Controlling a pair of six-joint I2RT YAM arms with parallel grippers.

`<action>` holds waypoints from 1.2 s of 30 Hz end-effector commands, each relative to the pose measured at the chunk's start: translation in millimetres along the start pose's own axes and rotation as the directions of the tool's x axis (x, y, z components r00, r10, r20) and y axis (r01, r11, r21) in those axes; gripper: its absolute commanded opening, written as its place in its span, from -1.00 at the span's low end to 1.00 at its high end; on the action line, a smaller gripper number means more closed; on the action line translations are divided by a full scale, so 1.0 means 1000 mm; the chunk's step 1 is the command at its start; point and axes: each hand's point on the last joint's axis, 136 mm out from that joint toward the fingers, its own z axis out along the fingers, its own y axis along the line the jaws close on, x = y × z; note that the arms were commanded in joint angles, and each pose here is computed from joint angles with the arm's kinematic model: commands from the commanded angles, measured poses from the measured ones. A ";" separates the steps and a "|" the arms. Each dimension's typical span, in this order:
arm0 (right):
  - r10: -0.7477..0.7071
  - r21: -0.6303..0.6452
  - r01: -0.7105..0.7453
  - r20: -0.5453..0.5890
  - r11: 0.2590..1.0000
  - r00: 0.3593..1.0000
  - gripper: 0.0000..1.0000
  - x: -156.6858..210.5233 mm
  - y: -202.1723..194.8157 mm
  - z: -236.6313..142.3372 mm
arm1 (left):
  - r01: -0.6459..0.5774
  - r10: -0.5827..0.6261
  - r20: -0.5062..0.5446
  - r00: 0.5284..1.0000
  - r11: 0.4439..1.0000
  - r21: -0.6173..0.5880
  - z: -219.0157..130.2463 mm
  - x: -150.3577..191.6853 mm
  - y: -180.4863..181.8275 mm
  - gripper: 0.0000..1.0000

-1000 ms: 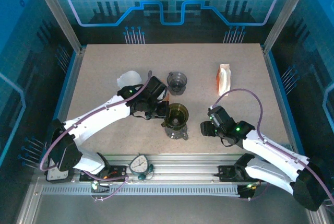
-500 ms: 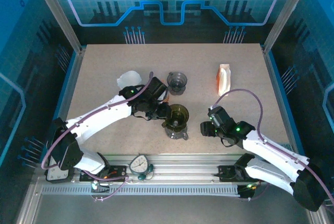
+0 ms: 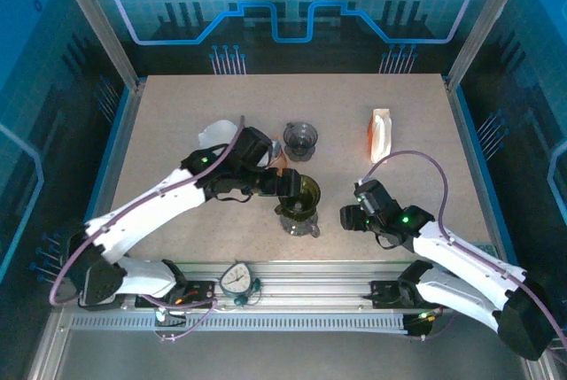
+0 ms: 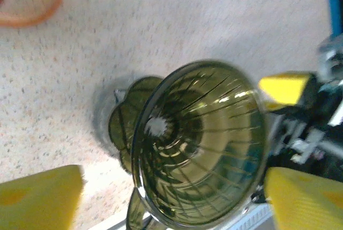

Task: Place the coffee filter in the dripper

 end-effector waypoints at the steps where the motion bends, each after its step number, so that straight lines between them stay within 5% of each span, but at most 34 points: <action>1: 0.044 -0.006 -0.044 0.028 0.999 0.999 0.32 -0.013 -0.003 -0.003 | -0.011 0.011 0.135 0.991 1.000 -0.002 -0.019 -0.012 0.009 0.98; 9: 0.086 -0.018 -0.084 0.119 0.996 0.989 0.33 -0.075 -0.005 -0.012 | 0.035 -0.035 0.319 0.947 0.999 0.006 -0.031 -0.002 0.045 0.98; 21: 0.189 0.066 -0.210 0.239 0.975 0.953 0.36 -0.182 -0.047 -0.013 | 0.096 -0.080 0.340 0.937 0.995 -0.030 -0.010 0.023 0.084 0.98; 29: 0.207 0.179 -0.241 0.186 0.954 0.960 0.00 -0.207 -0.084 0.019 | 0.099 -0.079 0.328 0.941 0.994 -0.043 -0.004 0.028 0.091 0.98; 36: 0.267 0.215 -0.312 0.212 0.925 0.940 -0.09 -0.228 -0.096 0.035 | 0.104 -0.084 0.327 0.941 0.994 -0.045 -0.001 0.029 0.095 0.98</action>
